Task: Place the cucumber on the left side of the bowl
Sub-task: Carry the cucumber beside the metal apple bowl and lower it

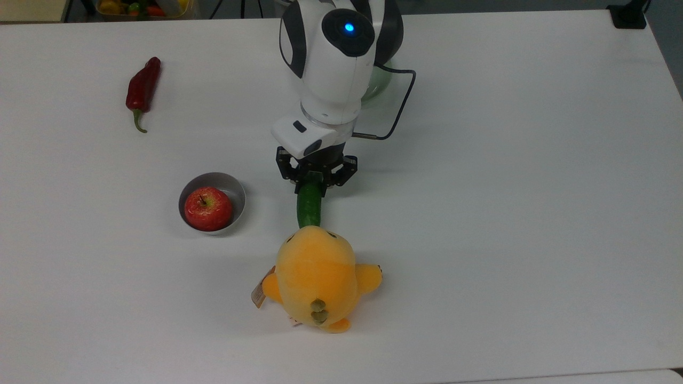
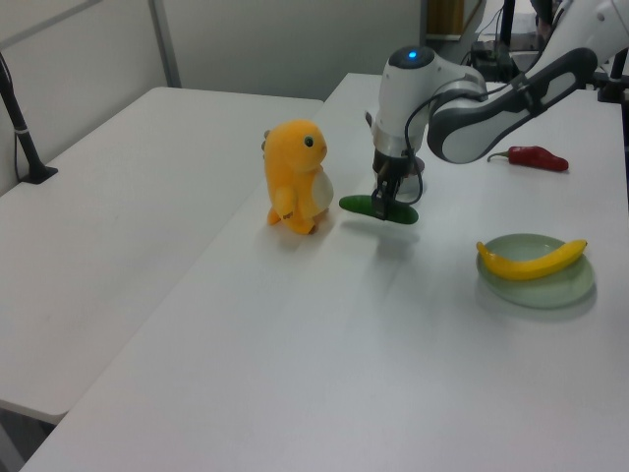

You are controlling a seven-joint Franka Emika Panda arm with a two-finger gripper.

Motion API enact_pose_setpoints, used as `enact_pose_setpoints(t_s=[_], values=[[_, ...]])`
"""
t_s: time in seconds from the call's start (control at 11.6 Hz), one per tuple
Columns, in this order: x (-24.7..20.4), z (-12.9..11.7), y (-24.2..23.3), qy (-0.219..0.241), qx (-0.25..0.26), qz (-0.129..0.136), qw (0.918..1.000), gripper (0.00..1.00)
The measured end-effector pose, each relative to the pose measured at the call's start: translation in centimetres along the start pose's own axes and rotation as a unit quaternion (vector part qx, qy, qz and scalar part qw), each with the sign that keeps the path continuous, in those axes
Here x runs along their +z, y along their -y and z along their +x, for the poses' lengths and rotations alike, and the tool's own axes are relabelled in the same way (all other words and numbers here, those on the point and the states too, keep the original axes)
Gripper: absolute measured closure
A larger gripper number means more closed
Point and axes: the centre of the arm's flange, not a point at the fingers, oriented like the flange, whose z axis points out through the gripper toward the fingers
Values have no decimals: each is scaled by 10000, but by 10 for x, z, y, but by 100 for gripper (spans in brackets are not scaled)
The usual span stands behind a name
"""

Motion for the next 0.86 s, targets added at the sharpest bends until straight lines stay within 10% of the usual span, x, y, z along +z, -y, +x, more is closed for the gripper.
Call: enact_pose_setpoints(t_s=[0.86], values=[[15,-3,-48,149,-111,-110,9998,50]])
